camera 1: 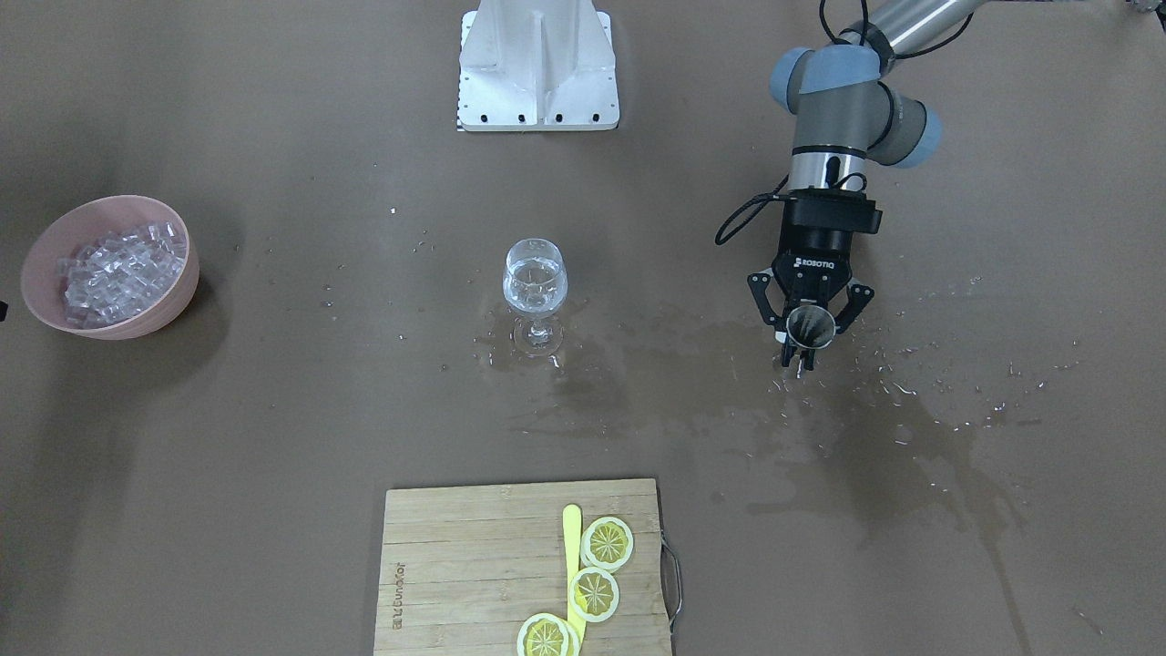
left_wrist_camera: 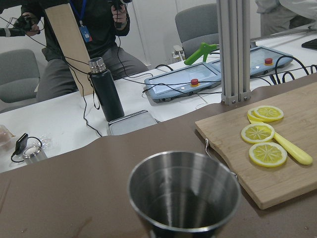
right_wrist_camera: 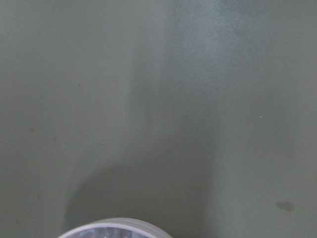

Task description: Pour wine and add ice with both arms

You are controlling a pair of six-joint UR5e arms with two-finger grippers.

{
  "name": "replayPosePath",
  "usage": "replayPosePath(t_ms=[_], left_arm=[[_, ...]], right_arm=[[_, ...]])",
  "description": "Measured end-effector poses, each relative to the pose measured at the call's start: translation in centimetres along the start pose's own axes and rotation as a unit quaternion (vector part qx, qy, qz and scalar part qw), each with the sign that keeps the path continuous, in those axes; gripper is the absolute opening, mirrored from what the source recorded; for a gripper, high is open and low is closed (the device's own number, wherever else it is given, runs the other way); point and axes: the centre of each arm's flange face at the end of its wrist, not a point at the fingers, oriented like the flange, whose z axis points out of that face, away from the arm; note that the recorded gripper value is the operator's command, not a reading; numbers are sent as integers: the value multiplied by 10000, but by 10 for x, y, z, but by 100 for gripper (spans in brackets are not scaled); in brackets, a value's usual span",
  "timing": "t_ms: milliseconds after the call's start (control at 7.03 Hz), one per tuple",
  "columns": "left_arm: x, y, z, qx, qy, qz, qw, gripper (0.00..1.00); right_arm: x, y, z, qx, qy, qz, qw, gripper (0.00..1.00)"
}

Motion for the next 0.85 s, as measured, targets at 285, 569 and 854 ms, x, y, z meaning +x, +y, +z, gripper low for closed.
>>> replayPosePath(t_ms=[285,569,854], left_arm=[[-58,14,28,-381,165,-538,9977,0],[-133,56,51,-299,280,-737,9964,0],[-204,61,52,-242,-78,-734,9970,0]], right_arm=[[-50,15,16,171,-131,-11,9998,100],[-63,23,17,202,-196,-51,9996,100],[-64,34,11,213,-210,-68,9995,100]])
